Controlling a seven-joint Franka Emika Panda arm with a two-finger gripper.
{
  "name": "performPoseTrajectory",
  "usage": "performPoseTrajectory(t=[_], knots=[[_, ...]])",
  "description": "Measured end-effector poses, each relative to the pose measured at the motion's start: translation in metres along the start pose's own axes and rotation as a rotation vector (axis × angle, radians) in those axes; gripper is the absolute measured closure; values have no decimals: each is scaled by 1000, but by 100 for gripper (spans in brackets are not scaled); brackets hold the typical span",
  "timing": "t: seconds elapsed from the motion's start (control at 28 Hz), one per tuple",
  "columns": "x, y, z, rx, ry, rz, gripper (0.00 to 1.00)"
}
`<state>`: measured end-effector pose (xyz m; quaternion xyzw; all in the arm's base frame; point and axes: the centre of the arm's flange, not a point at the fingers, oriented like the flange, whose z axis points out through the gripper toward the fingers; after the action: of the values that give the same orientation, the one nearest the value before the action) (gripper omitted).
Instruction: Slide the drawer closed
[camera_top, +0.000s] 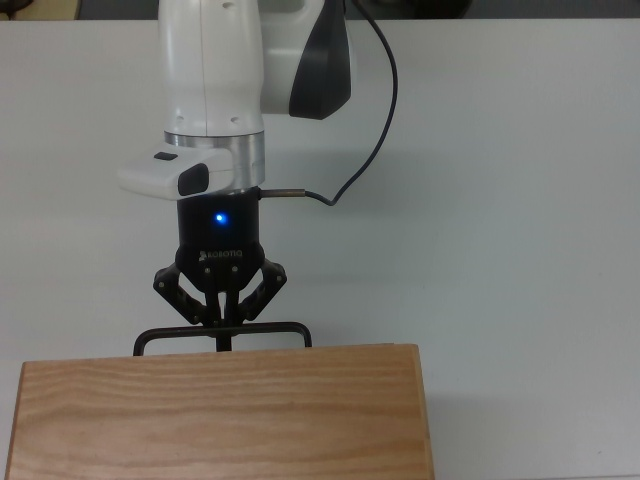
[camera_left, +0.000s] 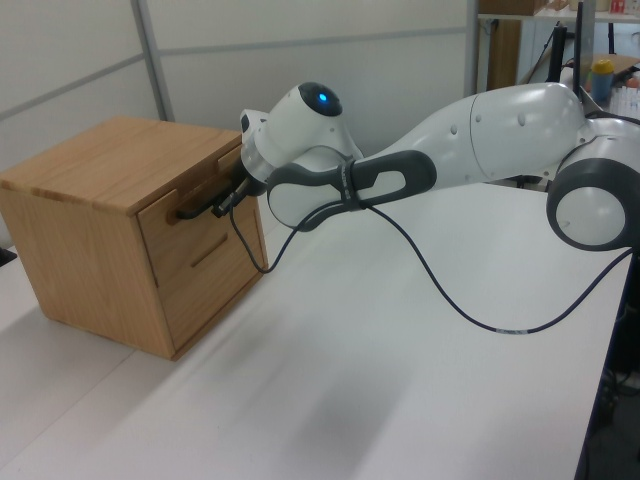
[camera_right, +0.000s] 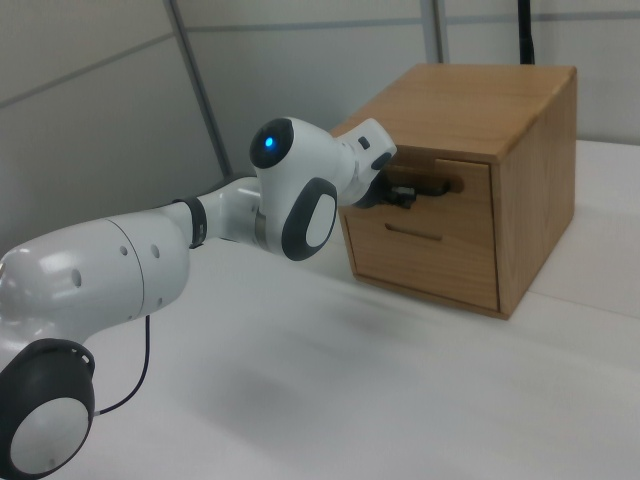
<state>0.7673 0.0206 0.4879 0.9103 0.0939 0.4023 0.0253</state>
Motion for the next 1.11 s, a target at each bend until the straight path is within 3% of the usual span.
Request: performPoseTrajectory(t=[0.29, 0.5, 0.75, 1.11], knots=[[2, 0, -3, 2, -13, -2, 99], [12, 3, -26, 23, -160, -2, 99], [25, 4, -89, 50, -343, -5, 99], [19, 2, -151, 80, -557, -6, 99]])
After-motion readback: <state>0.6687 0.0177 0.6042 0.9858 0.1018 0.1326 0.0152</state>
